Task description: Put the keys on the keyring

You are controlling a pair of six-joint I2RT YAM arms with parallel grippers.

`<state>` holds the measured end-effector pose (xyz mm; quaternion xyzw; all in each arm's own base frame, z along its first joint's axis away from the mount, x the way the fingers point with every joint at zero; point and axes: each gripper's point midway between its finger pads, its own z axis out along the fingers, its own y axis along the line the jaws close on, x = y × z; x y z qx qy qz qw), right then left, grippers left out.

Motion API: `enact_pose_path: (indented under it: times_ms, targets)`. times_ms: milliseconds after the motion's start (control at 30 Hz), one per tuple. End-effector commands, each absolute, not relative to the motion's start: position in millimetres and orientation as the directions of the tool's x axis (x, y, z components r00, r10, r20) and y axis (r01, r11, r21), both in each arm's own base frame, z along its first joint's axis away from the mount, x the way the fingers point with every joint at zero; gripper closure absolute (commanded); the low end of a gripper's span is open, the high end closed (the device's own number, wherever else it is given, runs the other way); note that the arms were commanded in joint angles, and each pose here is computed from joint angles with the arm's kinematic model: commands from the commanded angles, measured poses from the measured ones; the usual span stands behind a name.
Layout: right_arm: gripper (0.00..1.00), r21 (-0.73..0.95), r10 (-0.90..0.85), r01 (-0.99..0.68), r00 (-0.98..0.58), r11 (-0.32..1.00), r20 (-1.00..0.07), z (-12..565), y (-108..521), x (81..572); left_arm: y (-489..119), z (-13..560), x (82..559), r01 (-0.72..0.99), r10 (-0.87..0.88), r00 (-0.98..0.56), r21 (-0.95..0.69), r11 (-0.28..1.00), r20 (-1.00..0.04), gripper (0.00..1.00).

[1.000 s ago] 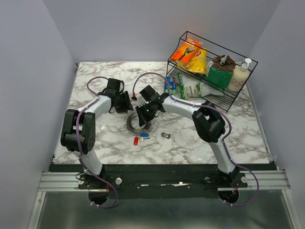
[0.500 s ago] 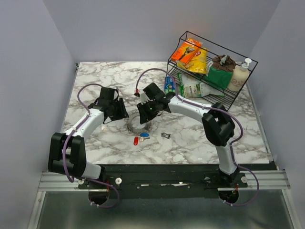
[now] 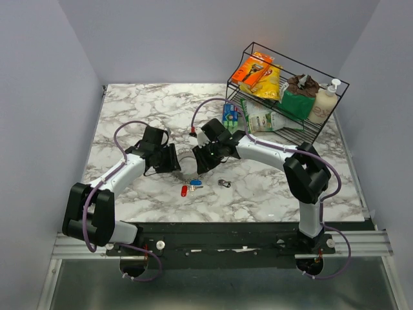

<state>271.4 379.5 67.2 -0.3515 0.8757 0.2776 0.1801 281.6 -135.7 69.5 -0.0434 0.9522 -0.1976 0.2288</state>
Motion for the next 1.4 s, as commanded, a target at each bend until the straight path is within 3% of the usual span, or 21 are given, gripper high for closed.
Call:
enact_pose_path:
  times_ms: [0,500,600,933,1367]
  targets:
    - [0.58,0.344,-0.532,-0.753,-0.647,0.561,-0.547,73.2,380.6,267.2,-149.9,72.6,275.3,0.049,-0.147,-0.895,-0.421,0.906,-0.421,0.5]
    - [0.57,0.262,-0.506,-0.721,-0.655,0.641,-0.561,76.3,379.9,287.8,-146.9,68.9,266.7,0.026,-0.153,-0.894,-0.391,0.92,-0.421,0.5]
    - [0.53,0.239,-0.483,-0.689,-0.674,0.684,-0.559,73.8,374.7,293.8,-145.2,67.1,265.0,0.022,-0.153,-0.895,-0.385,0.923,-0.418,0.5]
    - [0.51,0.293,-0.404,-0.621,-0.732,0.727,-0.548,72.4,354.3,308.8,-147.1,64.4,265.7,0.024,-0.151,-0.898,-0.391,0.92,-0.412,0.5]
    - [0.51,0.341,-0.427,-0.683,-0.693,0.646,-0.581,87.6,360.1,305.7,-146.6,61.8,262.2,0.019,-0.153,-0.903,-0.394,0.919,-0.401,0.53]
